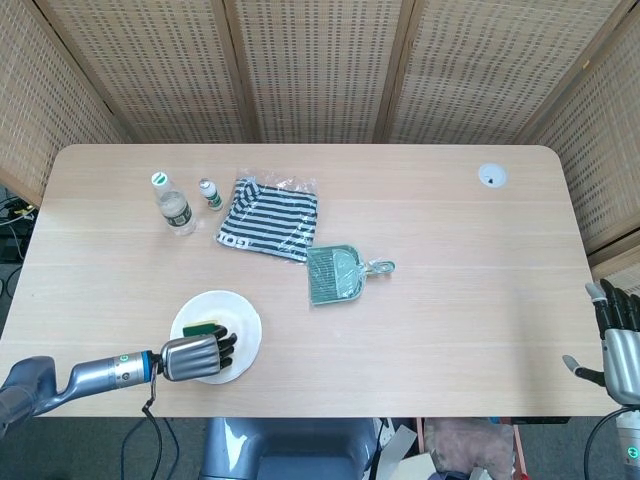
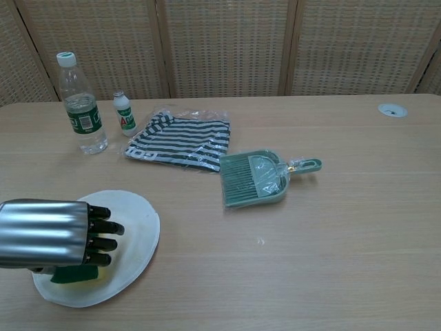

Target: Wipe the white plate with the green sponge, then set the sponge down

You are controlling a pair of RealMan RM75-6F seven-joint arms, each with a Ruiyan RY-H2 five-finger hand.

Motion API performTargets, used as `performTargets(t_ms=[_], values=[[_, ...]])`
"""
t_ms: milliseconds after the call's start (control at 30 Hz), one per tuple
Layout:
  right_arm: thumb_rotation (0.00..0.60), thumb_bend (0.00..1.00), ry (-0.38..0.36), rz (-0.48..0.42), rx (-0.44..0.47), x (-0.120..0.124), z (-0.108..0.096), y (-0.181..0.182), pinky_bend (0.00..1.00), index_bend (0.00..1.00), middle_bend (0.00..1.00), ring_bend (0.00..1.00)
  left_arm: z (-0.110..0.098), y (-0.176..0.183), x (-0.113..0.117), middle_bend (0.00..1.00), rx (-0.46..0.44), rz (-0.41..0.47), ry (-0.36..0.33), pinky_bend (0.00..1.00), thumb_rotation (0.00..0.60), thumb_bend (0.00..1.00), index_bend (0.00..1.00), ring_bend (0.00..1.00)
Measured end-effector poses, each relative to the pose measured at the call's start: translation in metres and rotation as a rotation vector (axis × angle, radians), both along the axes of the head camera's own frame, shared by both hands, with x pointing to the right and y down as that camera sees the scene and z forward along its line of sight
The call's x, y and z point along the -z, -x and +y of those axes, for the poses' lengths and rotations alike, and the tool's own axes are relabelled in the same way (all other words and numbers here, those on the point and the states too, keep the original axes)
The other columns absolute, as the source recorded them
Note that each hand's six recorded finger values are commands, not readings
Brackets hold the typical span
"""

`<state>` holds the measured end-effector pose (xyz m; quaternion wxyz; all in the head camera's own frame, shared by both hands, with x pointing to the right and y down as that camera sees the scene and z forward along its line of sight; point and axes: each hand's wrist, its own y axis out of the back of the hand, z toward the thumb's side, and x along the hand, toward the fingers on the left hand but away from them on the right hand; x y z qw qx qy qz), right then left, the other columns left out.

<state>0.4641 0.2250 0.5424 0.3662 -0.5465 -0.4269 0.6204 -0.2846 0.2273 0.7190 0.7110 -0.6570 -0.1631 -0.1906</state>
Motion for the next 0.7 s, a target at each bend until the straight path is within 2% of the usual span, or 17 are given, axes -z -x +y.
performTargets(t_ms=[333,600,700], values=[[0.600,0.00,0.002,-0.002,0.000,0.001,0.000,-0.001,0.00,0.00,0.00,0.00,0.006,-0.005,-0.005,0.45,-0.005,0.008,0.006,0.44,0.600,0.31,0.60,0.26],[0.600,0.00,0.000,-0.005,0.002,0.002,0.001,0.000,0.00,0.00,0.00,0.00,-0.014,-0.006,0.014,0.45,0.065,0.085,-0.011,0.44,0.600,0.32,0.60,0.26],[0.600,0.00,0.001,-0.005,0.004,0.002,0.001,0.000,0.00,0.00,0.00,0.00,-0.021,-0.007,0.021,0.45,0.103,0.113,0.003,0.44,0.600,0.32,0.59,0.26]])
